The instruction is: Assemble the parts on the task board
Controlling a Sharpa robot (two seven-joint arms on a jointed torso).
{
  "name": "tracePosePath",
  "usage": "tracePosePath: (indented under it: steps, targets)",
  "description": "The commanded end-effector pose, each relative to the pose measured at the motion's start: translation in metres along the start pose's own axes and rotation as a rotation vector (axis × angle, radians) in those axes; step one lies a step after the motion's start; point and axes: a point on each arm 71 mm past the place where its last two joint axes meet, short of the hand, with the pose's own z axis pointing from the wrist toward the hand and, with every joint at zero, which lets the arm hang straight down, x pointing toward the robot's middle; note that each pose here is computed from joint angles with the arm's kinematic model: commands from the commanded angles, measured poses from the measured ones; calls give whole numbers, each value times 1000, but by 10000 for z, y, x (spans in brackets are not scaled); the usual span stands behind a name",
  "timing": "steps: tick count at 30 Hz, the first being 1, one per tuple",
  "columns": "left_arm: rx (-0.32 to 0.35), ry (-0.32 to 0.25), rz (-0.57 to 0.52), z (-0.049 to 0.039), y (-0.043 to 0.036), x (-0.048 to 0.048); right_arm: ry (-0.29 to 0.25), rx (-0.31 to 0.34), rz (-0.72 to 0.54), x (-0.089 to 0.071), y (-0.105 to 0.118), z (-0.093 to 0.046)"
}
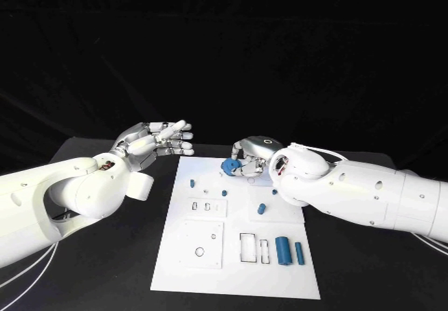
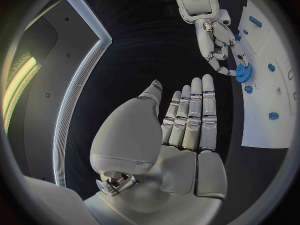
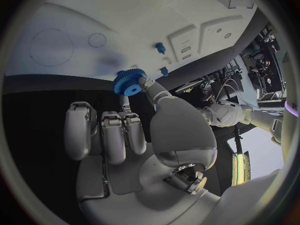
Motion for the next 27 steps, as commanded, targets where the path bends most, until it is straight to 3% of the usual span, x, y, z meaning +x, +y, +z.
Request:
tracePosePath:
  steps: [1,10,27]
  targets:
    - [7,22,-4,2,-11,31,-36,-10,-60,-8,55,48]
    - [7,25,-5,1,-12,46,-22,-28,-75,99,188,128]
    - [7,27,-5,9,-9,50,-13,-46,-108,166,291,148]
